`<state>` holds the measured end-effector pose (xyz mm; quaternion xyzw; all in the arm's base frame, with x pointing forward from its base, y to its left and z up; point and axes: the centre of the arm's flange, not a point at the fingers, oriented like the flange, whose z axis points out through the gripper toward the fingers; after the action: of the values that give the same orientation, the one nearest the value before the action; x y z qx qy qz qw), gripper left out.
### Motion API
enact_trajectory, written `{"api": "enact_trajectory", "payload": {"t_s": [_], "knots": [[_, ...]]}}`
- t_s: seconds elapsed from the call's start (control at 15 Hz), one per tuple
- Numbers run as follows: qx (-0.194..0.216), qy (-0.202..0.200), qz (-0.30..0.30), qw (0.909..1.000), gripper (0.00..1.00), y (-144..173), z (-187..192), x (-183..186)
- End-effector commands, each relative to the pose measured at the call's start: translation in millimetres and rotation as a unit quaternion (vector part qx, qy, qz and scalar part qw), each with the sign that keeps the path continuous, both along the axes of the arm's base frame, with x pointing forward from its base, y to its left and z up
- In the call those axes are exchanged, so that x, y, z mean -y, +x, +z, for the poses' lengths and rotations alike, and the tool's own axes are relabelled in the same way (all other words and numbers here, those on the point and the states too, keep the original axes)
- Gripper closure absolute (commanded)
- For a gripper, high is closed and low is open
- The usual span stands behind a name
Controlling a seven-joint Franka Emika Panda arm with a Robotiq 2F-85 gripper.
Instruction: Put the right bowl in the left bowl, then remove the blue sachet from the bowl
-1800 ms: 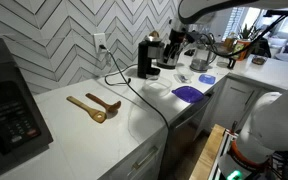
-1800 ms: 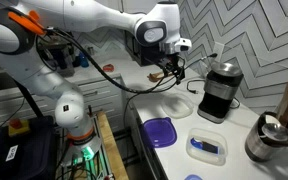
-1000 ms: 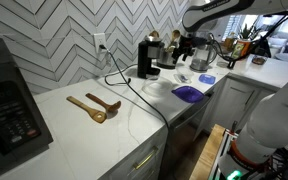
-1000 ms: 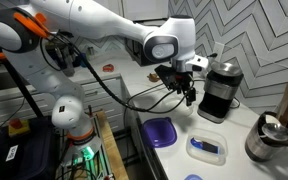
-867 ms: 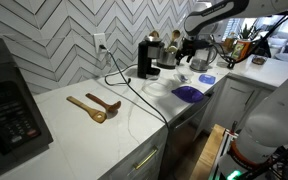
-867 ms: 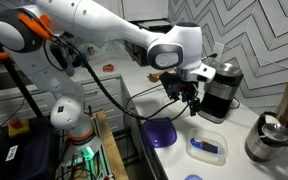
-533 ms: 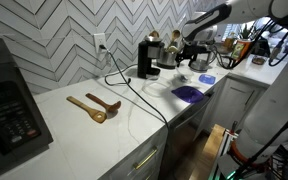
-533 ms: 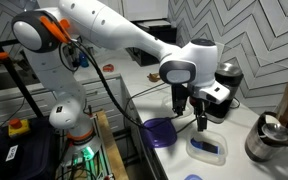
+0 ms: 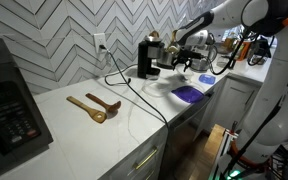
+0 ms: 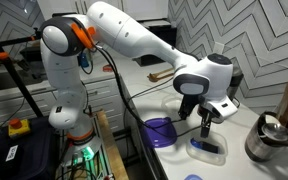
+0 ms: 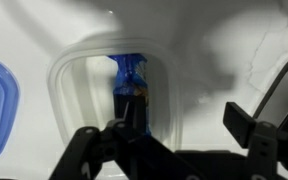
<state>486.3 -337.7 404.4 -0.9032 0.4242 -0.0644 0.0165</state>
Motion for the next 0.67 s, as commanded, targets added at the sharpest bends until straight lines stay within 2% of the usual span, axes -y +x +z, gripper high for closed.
{"api": "enact_trajectory", "payload": {"t_s": [0.0,0.47,0.53,0.6], "knots": [[-0.001,0.031,-0.041,0.9987,0.42,14.0,-11.5,9.2],[-0.011,0.038,-0.125,0.9914,0.94,15.3,-2.2,-12.6],[-0.013,0.038,-0.138,0.9896,0.99,15.5,0.9,-16.3],[-0.015,0.038,-0.154,0.9872,1.0,16.0,4.4,-19.7]]}}
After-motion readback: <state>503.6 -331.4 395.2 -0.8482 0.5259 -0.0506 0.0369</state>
